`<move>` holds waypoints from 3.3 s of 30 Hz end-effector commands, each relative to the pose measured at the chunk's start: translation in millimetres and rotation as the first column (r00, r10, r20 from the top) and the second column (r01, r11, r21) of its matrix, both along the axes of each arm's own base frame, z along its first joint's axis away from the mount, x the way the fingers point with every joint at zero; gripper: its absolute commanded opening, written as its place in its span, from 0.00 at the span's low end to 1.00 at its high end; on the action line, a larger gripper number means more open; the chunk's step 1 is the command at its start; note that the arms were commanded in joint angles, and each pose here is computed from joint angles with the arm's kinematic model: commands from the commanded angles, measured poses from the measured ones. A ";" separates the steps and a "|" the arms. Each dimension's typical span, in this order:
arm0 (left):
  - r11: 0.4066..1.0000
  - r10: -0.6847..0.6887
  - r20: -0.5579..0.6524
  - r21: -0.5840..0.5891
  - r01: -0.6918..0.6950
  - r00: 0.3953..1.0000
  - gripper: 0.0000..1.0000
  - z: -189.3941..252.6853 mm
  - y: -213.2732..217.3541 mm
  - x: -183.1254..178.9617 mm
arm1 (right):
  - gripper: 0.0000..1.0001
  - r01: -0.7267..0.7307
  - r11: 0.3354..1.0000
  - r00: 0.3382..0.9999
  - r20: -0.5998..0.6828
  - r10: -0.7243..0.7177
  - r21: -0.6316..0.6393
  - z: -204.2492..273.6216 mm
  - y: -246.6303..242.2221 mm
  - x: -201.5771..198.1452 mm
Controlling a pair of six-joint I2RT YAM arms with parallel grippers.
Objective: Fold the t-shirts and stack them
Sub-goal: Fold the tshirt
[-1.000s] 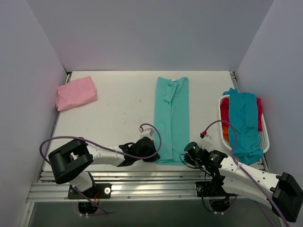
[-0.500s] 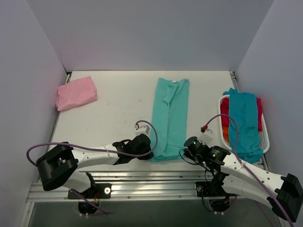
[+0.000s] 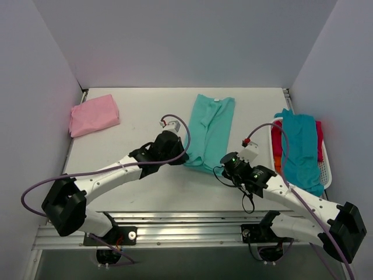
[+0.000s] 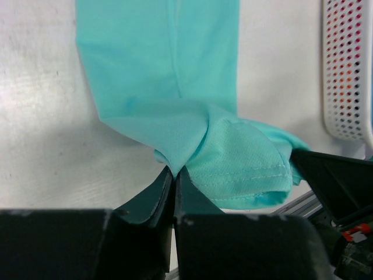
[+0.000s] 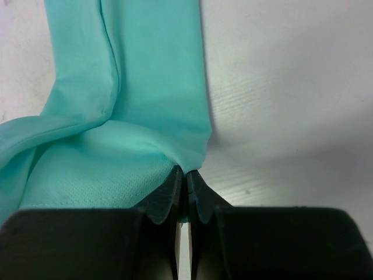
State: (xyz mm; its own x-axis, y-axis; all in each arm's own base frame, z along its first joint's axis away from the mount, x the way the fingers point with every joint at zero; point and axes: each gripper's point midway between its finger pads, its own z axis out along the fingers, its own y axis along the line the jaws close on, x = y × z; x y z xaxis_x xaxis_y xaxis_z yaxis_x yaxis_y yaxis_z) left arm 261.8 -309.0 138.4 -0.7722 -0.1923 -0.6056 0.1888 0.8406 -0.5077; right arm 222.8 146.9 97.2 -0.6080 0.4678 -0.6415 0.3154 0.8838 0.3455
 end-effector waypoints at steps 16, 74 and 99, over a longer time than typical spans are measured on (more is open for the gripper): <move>0.997 -0.051 -0.031 -0.064 0.049 0.998 0.12 -6.7 -17.4 102.4 | 0.00 0.090 0.990 0.996 -0.017 -0.093 -0.106 -9.6 -30.2 99.2; 0.970 -0.032 -0.182 -0.242 -0.014 0.983 0.95 -105.9 3.3 121.5 | 0.92 -0.024 0.983 0.997 -0.067 0.036 0.182 -66.4 -1.2 75.9; 0.980 -0.032 -0.221 -0.197 -0.012 0.975 0.95 -111.3 30.2 65.0 | 0.16 -0.036 0.983 0.991 -0.118 0.058 0.180 -97.2 8.3 59.9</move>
State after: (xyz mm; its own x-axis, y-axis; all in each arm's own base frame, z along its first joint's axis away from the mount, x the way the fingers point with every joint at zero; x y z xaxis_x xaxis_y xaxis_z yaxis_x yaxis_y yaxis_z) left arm 346.7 -288.5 48.2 -0.8605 -0.3131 -0.4019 0.0965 0.6744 -0.7321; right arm 286.7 158.5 10.4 -0.6912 0.5452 -0.4742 0.3107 0.8168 0.4861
